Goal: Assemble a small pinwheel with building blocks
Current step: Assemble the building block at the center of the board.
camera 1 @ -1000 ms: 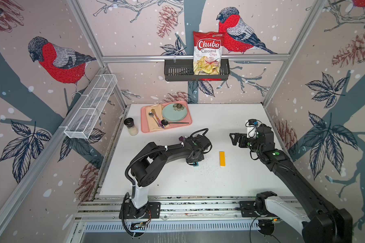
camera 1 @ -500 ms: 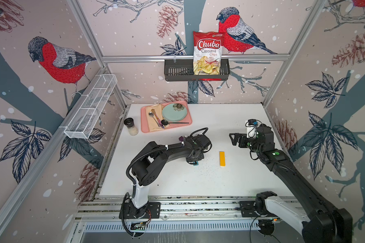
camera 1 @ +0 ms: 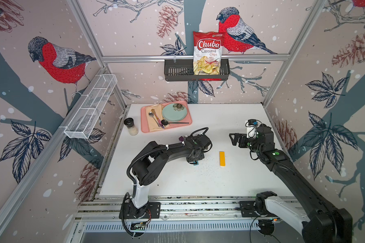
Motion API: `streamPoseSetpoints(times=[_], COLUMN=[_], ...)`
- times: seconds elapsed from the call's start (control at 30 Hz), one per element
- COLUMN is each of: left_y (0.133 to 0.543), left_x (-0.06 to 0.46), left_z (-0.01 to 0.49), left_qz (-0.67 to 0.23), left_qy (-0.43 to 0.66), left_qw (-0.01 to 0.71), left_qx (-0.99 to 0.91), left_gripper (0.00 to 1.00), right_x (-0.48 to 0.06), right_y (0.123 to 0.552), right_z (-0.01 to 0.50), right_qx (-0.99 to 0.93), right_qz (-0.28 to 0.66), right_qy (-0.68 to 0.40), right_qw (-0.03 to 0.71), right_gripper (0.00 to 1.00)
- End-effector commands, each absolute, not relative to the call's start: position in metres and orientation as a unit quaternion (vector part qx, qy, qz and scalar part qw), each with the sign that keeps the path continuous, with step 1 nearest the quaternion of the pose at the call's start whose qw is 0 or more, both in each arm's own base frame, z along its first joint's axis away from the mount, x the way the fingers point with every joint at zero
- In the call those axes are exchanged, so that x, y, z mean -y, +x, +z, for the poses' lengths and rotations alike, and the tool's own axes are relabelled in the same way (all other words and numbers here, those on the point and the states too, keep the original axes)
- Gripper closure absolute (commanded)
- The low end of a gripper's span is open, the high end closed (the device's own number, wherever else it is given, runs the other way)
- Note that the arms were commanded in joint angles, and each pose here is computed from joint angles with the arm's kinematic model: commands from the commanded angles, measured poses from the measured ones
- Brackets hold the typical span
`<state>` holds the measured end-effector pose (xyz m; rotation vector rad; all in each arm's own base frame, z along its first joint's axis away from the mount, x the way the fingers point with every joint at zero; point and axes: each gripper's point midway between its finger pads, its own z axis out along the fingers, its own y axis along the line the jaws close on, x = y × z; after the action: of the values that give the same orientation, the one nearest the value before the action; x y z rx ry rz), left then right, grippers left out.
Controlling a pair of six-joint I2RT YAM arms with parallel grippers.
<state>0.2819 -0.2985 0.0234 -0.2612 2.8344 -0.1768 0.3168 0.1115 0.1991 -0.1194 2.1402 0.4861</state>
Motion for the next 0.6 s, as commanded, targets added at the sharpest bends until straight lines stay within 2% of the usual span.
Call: streamPoseSetpoints(times=[0.0,0.27,0.57], left_y=[0.2856,0.2877,0.287], left_x=[0.2943,0.2985,0.3023], left_z=[0.024,0.027,0.0256], left_qz=[-0.051,-0.062,-0.075], left_qy=[-0.093,-0.091,-0.088], left_qw=[0.152,0.158,0.156], left_qx=[-0.983,-0.981,-0.981], left_gripper=[0.56,0.46,0.45], right_x=[-0.1135,-0.1143,-0.1147], right_y=[0.3172,0.3176,0.3175], right_z=[0.2026,0.201,0.1981], right_qx=[-0.863,-0.864,-0.867], right_qz=[0.203,0.204,0.204], right_qy=[-0.052,-0.053,-0.053], right_qw=[0.459,0.457,0.452], right_gripper=[0.01,0.01,0.0])
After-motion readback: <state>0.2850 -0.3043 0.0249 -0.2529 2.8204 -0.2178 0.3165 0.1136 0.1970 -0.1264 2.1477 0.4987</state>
